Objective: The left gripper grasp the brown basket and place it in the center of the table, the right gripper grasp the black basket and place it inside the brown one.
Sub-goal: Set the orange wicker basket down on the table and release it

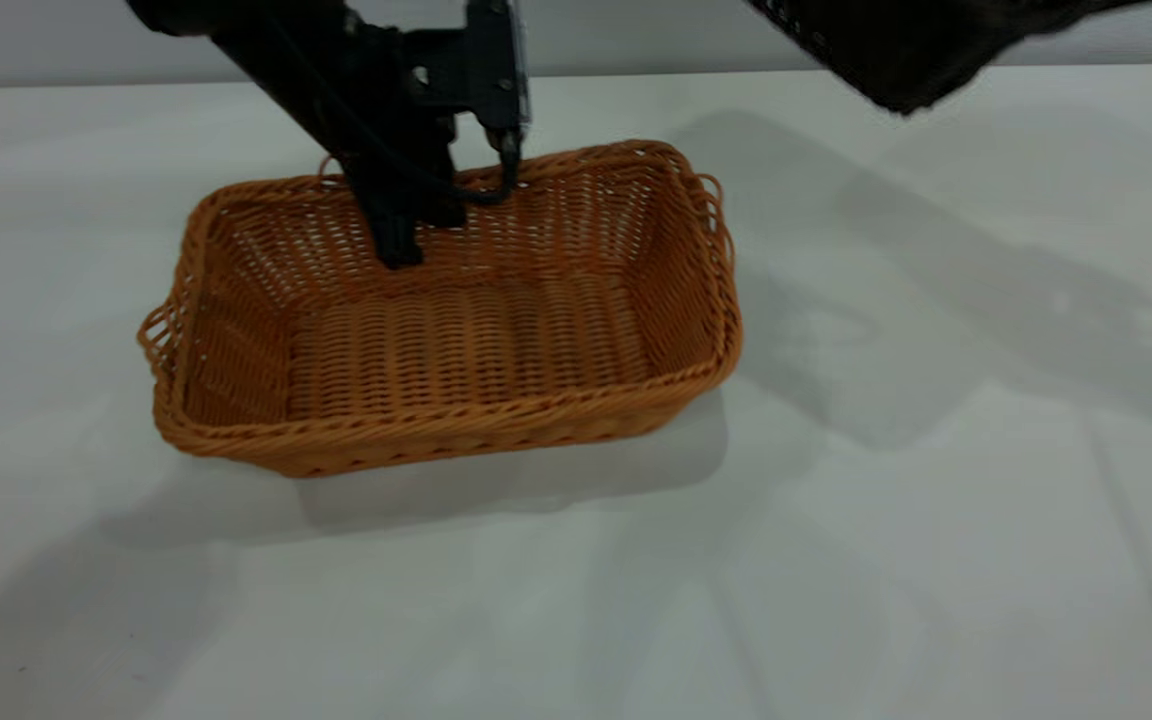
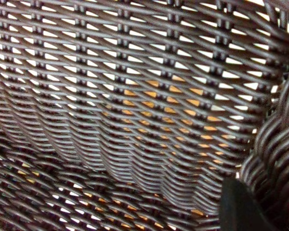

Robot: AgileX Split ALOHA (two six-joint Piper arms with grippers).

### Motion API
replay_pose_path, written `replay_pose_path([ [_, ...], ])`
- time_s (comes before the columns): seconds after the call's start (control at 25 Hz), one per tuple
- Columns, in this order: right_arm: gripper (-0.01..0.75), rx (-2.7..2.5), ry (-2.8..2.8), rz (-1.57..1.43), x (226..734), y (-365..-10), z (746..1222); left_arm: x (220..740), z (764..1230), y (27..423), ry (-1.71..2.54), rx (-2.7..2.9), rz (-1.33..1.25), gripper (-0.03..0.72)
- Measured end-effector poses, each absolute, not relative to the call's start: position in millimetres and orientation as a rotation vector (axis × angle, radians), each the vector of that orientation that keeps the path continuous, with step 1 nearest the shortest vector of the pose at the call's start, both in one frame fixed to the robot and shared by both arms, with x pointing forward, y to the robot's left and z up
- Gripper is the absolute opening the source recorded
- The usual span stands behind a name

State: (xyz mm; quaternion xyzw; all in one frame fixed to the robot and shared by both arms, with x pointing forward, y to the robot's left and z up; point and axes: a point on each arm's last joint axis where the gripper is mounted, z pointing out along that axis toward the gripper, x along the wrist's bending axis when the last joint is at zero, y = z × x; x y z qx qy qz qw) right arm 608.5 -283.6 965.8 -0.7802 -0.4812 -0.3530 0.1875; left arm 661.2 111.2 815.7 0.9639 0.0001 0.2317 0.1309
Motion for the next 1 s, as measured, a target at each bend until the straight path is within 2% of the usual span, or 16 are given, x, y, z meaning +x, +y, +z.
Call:
replay_pose_path([
  [0.44,0.127,-2.189,-1.389,-1.004,612.1,-284.4,971.5,648.7,817.7,77.8,-0.139,2.767,0.715,0.084],
  [0.56,0.127,-2.190,-1.387,-1.002,611.8,-285.9,971.4,647.6,817.7,75.7,-0.123,2.764,0.709,0.104],
  [0.68,0.127,-2.194,-1.373,-1.003,611.3,-291.1,971.6,647.2,816.0,75.0,-0.086,2.760,0.702,0.168],
  [0.88,0.127,-2.207,-1.316,-1.002,608.4,-311.1,972.3,647.6,813.6,74.2,-0.063,2.752,0.712,0.342],
  [1.0,0.128,-2.223,-1.280,-1.008,606.7,-323.6,972.7,649.3,820.1,73.4,-0.056,2.735,0.740,0.409],
])
